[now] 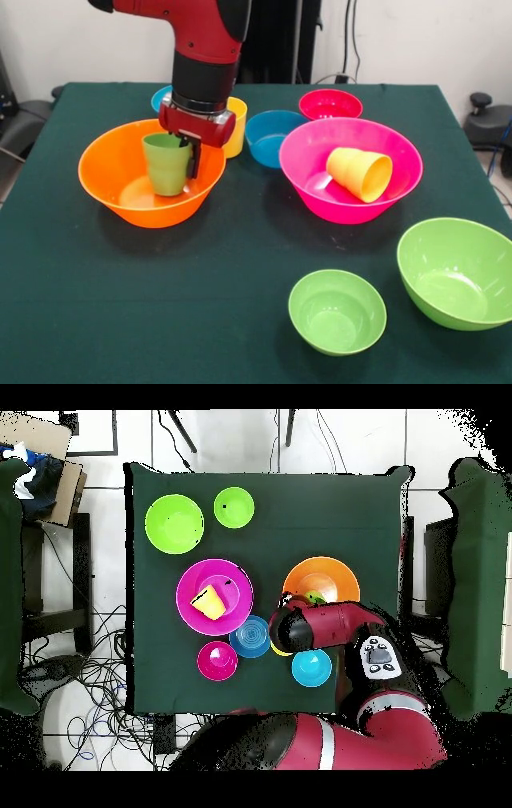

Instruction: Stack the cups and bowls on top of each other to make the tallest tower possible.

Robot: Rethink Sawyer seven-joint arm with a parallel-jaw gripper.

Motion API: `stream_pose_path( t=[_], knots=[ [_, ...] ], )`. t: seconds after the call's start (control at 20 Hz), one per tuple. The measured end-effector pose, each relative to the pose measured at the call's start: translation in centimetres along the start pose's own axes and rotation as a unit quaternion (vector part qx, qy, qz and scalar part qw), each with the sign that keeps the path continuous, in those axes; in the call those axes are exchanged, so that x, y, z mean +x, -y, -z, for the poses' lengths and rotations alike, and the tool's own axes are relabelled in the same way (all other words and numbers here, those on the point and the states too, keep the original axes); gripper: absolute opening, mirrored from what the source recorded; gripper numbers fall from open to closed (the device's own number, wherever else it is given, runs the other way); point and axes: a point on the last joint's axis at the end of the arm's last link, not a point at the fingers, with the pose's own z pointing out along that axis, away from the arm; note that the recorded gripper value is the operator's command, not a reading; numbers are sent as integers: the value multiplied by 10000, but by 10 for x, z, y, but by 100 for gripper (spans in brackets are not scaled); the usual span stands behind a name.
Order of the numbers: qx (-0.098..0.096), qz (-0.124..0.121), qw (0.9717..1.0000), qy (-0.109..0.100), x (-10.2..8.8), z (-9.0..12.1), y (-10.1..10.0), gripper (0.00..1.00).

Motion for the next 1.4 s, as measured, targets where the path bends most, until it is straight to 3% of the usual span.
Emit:
stream_pose_path(
  t=[0.55, 1.4],
  knots=[
    [7, -41, 10000, 70, -9, -3, 3, 0],
    [8, -317, 9994, 156, -28, -11, 29, 0]
  ],
)
